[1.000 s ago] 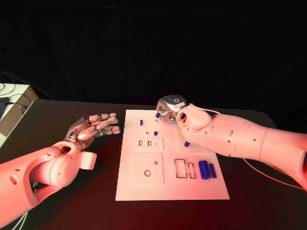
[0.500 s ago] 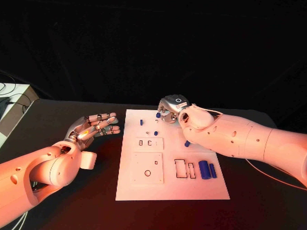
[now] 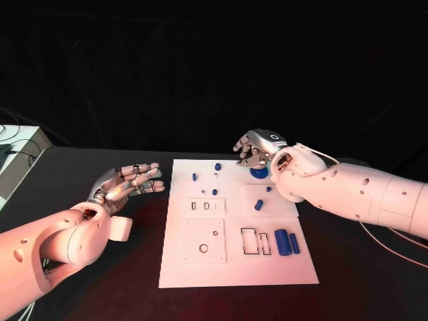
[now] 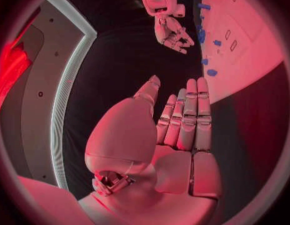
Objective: Assemble the parts on the task board
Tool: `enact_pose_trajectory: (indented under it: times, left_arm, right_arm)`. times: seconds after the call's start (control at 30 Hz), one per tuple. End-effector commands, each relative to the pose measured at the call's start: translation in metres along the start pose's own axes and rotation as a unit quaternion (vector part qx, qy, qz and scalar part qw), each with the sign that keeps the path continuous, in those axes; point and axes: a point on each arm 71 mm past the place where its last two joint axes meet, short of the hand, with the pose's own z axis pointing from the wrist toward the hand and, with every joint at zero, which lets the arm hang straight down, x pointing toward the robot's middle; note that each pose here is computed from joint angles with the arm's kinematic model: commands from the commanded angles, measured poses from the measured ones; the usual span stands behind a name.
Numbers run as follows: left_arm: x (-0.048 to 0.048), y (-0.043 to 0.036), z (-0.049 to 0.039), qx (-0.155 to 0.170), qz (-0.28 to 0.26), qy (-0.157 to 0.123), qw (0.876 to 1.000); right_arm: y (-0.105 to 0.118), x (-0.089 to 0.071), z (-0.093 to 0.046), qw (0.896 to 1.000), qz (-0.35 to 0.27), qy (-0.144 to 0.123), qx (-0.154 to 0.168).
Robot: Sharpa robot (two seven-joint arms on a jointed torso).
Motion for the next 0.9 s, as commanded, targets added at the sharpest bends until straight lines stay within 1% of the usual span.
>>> enact_pose_trajectory:
  times: [0.03, 0.1, 0.17, 0.33, 0.43, 0.7, 0.9]
  left_arm:
    - [0.0008, -0.0018, 0.0002, 0.01, -0.001, 0.008, 1.0]
    - [0.0003, -0.0015, 0.0002, 0.009, 0.0, 0.007, 1.0]
    - [0.0002, -0.0012, 0.0003, 0.009, 0.0, 0.006, 1.0]
    - [-0.0005, 0.0, 0.0, 0.006, 0.001, 0.005, 1.0]
    - [0.0, 0.001, -0.0001, 0.005, 0.0, 0.005, 1.0]
    - [0.0018, 0.0031, -0.0004, 0.002, -0.002, 0.008, 1.0]
    - [0.0019, 0.0037, -0.0005, 0.001, -0.002, 0.008, 1.0]
  right_arm:
    - [-0.007, -0.005, -0.005, 0.995, 0.093, 0.007, -0.017]
    - [-0.017, -0.009, -0.008, 0.994, 0.109, 0.011, -0.013]
    - [-0.025, -0.011, -0.01, 0.994, 0.106, 0.016, -0.013]
    - [-0.042, -0.015, -0.015, 0.998, 0.053, 0.026, -0.018]
    - [-0.049, -0.015, -0.017, 0.999, 0.019, 0.041, -0.014]
    - [-0.054, -0.011, -0.015, 0.997, -0.037, 0.071, -0.001]
    - [-0.056, -0.008, -0.012, 0.995, -0.06, 0.084, 0.011]
